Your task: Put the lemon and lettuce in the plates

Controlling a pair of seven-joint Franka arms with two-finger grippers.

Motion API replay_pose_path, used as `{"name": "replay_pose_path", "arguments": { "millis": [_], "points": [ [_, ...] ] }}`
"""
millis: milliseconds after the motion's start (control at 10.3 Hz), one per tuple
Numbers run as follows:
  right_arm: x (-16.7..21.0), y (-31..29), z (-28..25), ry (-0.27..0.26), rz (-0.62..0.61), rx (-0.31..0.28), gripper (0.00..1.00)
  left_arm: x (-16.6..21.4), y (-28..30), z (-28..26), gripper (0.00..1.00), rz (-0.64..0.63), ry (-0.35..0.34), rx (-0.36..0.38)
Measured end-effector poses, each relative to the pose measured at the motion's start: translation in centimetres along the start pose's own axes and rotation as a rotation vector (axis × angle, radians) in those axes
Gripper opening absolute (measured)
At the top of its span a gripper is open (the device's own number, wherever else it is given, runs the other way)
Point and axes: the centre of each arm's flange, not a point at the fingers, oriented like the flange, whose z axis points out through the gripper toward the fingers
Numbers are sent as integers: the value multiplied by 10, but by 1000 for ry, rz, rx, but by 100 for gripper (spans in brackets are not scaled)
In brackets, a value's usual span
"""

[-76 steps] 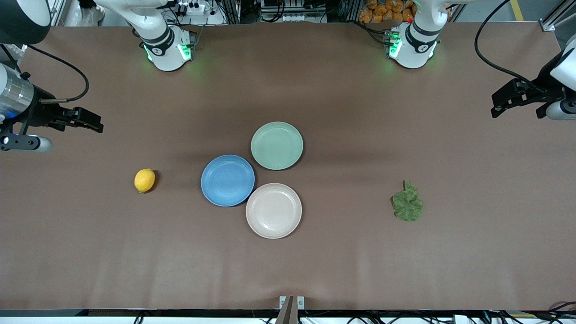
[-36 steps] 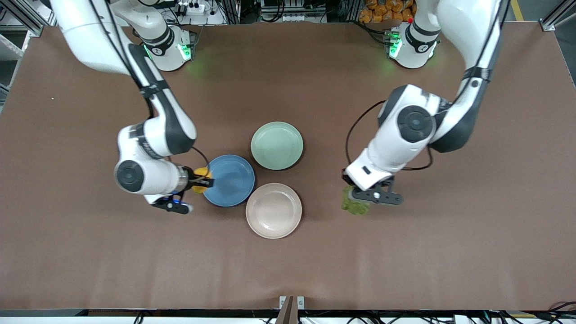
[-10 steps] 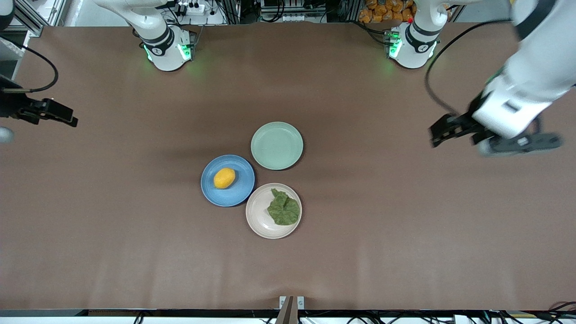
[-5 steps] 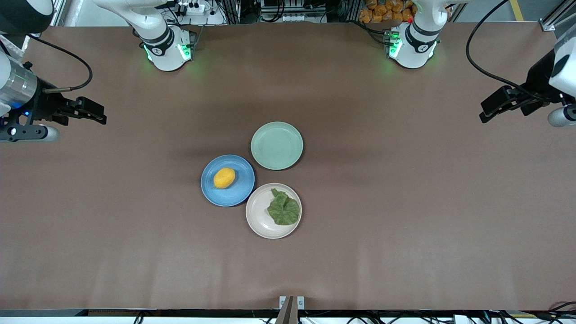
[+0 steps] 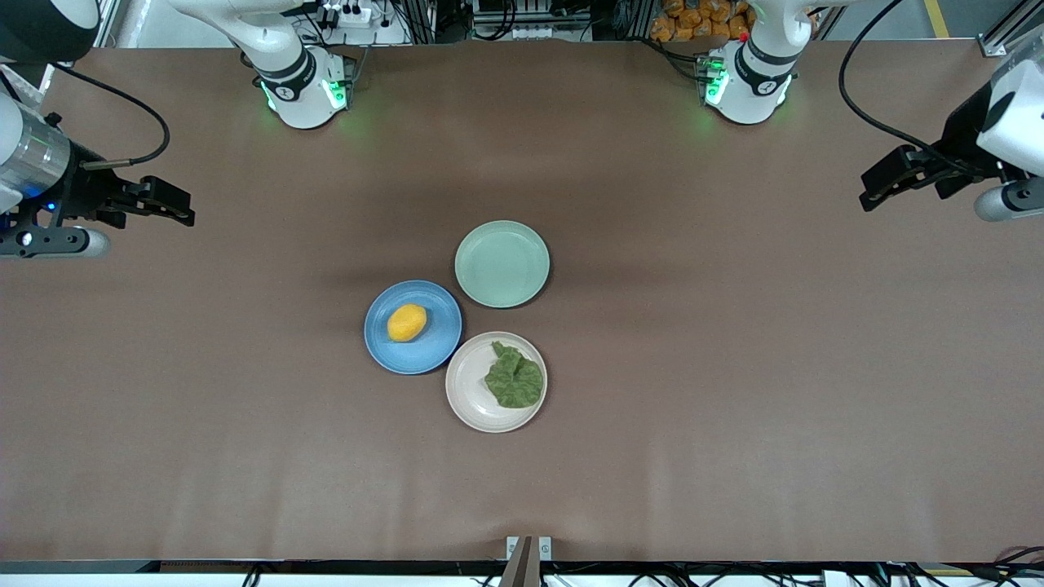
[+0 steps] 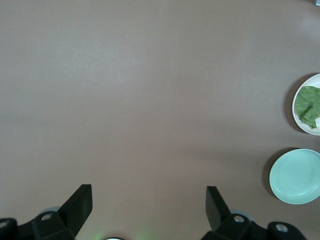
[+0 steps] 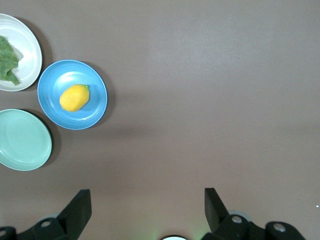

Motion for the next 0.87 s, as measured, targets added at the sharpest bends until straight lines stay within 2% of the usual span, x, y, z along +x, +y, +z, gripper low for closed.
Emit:
{"name": "replay_pose_path", "arguments": {
  "millis": [871],
  "points": [
    [0, 0, 1, -1, 0, 0, 100, 7, -11, 19, 100, 16, -19, 12]
  ]
}}
